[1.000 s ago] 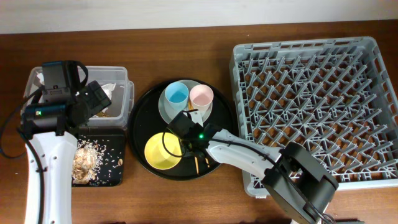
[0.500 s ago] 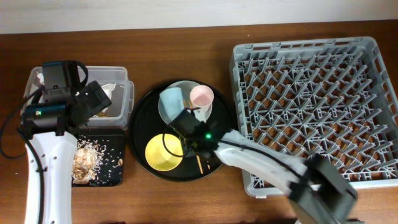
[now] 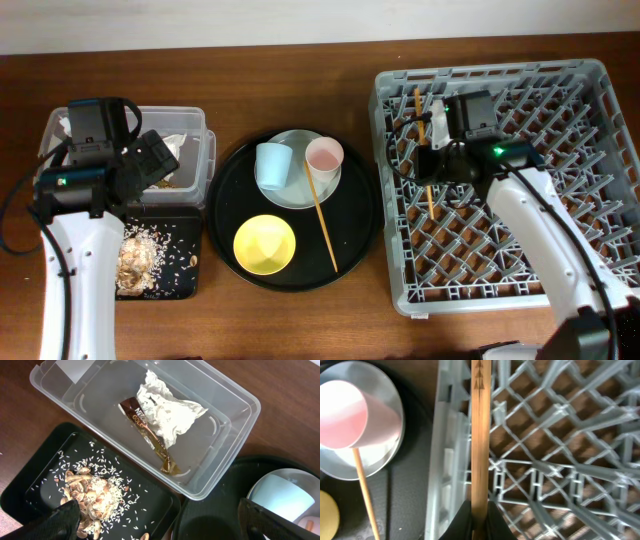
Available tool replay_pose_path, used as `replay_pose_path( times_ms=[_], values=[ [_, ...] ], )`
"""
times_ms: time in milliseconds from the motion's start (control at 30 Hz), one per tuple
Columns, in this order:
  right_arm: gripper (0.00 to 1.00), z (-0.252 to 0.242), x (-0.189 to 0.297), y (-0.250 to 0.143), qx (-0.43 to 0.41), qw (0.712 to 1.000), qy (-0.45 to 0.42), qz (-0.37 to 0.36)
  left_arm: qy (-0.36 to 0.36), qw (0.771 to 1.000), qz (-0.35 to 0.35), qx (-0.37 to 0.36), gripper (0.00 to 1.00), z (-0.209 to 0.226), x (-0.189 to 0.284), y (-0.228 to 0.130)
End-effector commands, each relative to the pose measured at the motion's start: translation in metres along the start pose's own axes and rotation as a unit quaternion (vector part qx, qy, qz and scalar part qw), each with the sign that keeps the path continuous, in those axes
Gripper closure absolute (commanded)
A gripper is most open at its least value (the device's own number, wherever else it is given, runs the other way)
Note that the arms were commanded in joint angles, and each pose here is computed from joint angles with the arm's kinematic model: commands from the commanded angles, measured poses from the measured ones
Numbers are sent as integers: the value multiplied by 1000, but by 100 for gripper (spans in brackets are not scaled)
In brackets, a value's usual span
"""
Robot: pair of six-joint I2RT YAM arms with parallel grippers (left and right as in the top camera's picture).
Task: Sort waste into correct bins and load items into the dishwasher rack
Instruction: 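Insert the chopstick into the dish rack with the right gripper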
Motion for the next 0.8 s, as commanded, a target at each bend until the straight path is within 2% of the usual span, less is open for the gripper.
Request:
replay_pose_path(
  times_ms=[0,67,167,233,367,467,567,667,700,733,767],
  values=[
    [92,15,-17,-1,2,998,66,15,-5,1000,-8,8,1,-1,5,4],
    [90,15,-30,-7,-2,997,69,35,-5,1000,-8,8,1,-1,5,4],
    [71,15,-34,-9,-4,996,73,42,-5,1000,-8,8,1,-1,5,4],
    [65,18,-33,-9,-4,996,85,41,-5,1000,-8,8,1,-1,5,4],
    [65,42,9,8,5,991,131,18,-5,1000,-8,8,1,-1,5,4],
    [65,102,24,5,68,984,166,19,-5,1000,-8,8,1,-1,5,4],
    [65,159,18,-10,134,980,141,28,-5,1000,-8,8,1,-1,5,4],
    [63,185,-7,-28,135,987,71,52,-5,1000,-8,8,1,-1,5,4],
    [45,193,-21,-33,137,986,74,67,-5,1000,-8,8,1,-1,5,4],
    [19,206,-34,-40,137,981,109,87,-5,1000,-8,8,1,-1,5,4],
    [2,213,-44,-42,135,978,128,97,-5,1000,-8,8,1,-1,5,4]
  ],
)
Point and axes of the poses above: each gripper's point midway between its finger pads, its own x axis back along the fingers, its own z axis along the line the jaws close on, y = z × x, the point moved 3 cm from there along x, back along the fingers, and after that the axes turned 11 degrees about x, right-handed, at the moved point
